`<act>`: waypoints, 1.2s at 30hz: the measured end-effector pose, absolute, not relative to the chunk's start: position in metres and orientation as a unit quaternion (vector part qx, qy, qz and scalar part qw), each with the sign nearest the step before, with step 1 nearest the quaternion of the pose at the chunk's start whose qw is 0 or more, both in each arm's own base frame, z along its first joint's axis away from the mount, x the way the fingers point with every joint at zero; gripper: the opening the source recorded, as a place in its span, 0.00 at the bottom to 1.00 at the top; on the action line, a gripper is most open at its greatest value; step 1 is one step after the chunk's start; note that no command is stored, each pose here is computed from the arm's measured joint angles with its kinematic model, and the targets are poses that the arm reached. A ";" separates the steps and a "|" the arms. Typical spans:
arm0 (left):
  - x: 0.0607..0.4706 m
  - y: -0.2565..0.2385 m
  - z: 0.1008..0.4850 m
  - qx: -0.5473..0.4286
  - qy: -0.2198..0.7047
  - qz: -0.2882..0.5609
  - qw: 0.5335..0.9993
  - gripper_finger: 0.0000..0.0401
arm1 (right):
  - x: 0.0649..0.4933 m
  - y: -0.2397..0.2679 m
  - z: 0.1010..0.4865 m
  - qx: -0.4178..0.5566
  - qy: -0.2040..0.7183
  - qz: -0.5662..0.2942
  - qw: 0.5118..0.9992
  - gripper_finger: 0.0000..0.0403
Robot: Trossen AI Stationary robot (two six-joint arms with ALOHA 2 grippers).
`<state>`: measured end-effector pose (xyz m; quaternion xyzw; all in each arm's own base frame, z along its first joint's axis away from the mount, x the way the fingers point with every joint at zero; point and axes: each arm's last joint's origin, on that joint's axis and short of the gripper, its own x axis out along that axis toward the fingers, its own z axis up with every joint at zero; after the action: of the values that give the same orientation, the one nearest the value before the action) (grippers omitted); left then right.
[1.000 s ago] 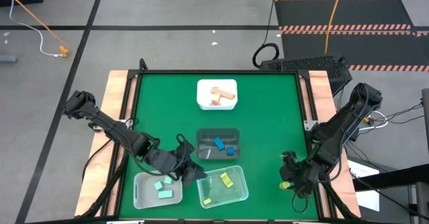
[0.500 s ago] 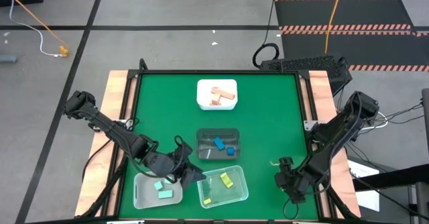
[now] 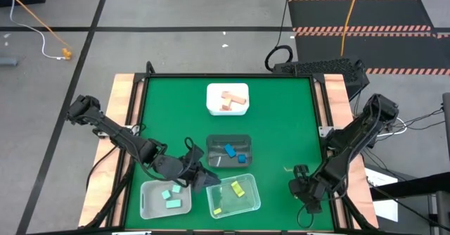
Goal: Sort & place blocks by color
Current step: Put the green block into the transparent bin
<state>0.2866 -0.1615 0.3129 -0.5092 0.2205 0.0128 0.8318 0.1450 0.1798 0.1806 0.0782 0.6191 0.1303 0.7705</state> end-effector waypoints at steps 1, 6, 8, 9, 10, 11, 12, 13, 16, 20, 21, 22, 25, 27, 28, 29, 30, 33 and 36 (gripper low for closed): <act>0.287 -0.161 0.314 -0.512 0.216 0.010 0.831 0.49 | 0.146 0.177 0.185 0.088 0.611 0.130 0.776 0.27; 0.288 -0.160 0.314 -0.506 0.214 0.008 0.835 0.49 | 0.150 0.159 0.212 0.133 0.539 0.107 0.825 0.27; 0.288 -0.160 0.315 -0.498 0.213 0.006 0.841 0.49 | 0.154 0.152 0.225 0.154 0.483 0.092 0.857 0.27; 0.288 -0.160 0.315 -0.494 0.212 0.004 0.843 0.49 | 0.156 0.149 0.231 0.162 0.451 0.087 0.873 0.27; 0.288 -0.160 0.315 -0.492 0.210 0.001 0.845 0.49 | 0.159 0.147 0.239 0.170 0.414 0.084 0.890 0.27; 0.289 -0.161 0.316 -0.492 0.207 -0.002 0.846 0.49 | 0.162 0.145 0.246 0.177 0.374 0.083 0.907 0.27; 0.289 -0.161 0.317 -0.491 0.204 -0.005 0.847 0.49 | 0.166 0.144 0.254 0.182 0.334 0.083 0.921 0.27; 0.289 -0.161 0.318 -0.488 0.201 -0.008 0.849 0.49 | 0.169 0.143 0.261 0.184 0.296 0.084 0.933 0.27; 0.290 -0.159 0.318 -0.486 0.197 -0.008 0.852 0.49 | 0.182 0.143 0.278 0.183 0.194 0.095 0.959 0.27; 0.293 -0.154 0.318 -0.492 0.191 0.000 0.849 0.49 | 0.201 0.144 0.295 0.185 0.081 0.109 0.973 0.27; 0.294 -0.152 0.319 -0.492 0.187 0.003 0.850 0.49 | 0.205 0.145 0.298 0.188 0.053 0.110 0.975 0.27; 0.295 -0.151 0.319 -0.488 0.181 0.008 0.854 0.49 | 0.210 0.145 0.300 0.188 0.030 0.111 0.975 0.27; 0.297 -0.147 0.322 -0.464 0.156 0.015 0.872 0.49 | 0.223 0.147 0.302 0.189 -0.027 0.109 0.975 0.27; 0.298 -0.147 0.325 -0.444 0.140 0.007 0.885 0.49 | 0.231 0.148 0.301 0.199 -0.051 0.106 0.973 0.27; 0.299 -0.147 0.327 -0.433 0.131 -0.001 0.892 0.49 | 0.234 0.148 0.299 0.204 -0.057 0.104 0.972 0.27; 0.299 -0.147 0.329 -0.422 0.122 -0.008 0.898 0.49 | 0.237 0.149 0.296 0.209 -0.059 0.102 0.971 0.27; 0.300 -0.147 0.332 -0.414 0.111 -0.015 0.903 0.49 | 0.241 0.149 0.294 0.214 -0.062 0.100 0.970 0.27; 0.301 -0.148 0.339 -0.410 0.078 -0.034 0.908 0.49 | 0.247 0.150 0.289 0.229 -0.069 0.098 0.966 0.27; 0.302 -0.148 0.345 -0.421 0.052 -0.045 0.904 0.49 | 0.251 0.151 0.286 0.233 -0.076 0.096 0.965 0.27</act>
<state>0.3017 -0.1478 0.3452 -0.4208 0.0522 -0.0452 0.9045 0.2509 0.1508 0.2864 0.2332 -0.0762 0.0965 0.9646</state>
